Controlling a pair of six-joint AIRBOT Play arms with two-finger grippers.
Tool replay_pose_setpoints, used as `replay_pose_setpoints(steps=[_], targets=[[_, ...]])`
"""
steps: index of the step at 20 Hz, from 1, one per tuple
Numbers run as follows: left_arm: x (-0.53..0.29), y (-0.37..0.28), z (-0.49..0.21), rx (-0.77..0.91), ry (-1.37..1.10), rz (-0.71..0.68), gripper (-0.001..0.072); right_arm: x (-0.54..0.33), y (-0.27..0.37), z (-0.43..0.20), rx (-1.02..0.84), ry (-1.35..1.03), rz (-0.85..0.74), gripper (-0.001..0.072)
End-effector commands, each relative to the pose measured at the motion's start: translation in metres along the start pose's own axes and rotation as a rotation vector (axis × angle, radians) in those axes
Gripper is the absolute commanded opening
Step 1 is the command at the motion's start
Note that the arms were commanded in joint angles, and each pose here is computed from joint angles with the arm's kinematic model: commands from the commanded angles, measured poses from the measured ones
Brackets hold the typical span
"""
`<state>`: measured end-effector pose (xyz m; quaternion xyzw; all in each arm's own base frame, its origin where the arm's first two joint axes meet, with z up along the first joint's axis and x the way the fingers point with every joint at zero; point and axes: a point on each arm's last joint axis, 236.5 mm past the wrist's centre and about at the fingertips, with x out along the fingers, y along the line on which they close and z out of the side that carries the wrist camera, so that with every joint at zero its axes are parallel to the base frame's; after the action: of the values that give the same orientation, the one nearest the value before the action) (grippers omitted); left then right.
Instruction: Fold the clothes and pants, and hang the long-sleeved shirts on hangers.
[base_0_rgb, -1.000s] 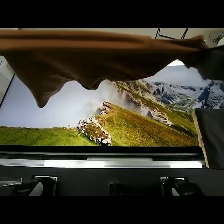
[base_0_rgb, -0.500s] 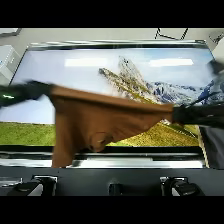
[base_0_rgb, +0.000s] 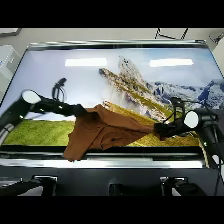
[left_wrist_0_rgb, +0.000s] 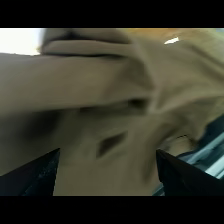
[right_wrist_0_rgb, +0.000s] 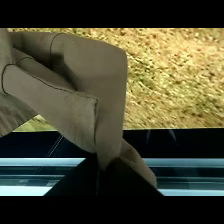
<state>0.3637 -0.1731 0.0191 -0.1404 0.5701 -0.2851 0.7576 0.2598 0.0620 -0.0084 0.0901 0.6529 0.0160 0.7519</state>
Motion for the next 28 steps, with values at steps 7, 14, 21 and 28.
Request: replay_pose_setpoints(steps=[7,14,21,28], targets=[[-0.074,0.136,-0.152,-0.58,0.3,0.105,0.0711,0.008,0.007,0.001,0.017,0.0,0.032,0.0038],[0.003,0.098,-0.21,-0.678,0.32,-0.087,0.071,0.007,0.011,-0.002,0.024,0.013,0.05,0.0038],[0.034,0.066,-0.204,-0.558,0.353,-0.077,0.0329,0.007,0.011,-0.004,0.023,0.021,0.048,0.0039],[-0.093,0.038,-0.017,-0.17,-0.275,0.071,0.0023,-0.124,-0.001,0.11,-0.071,-0.442,-0.088,0.0038]])
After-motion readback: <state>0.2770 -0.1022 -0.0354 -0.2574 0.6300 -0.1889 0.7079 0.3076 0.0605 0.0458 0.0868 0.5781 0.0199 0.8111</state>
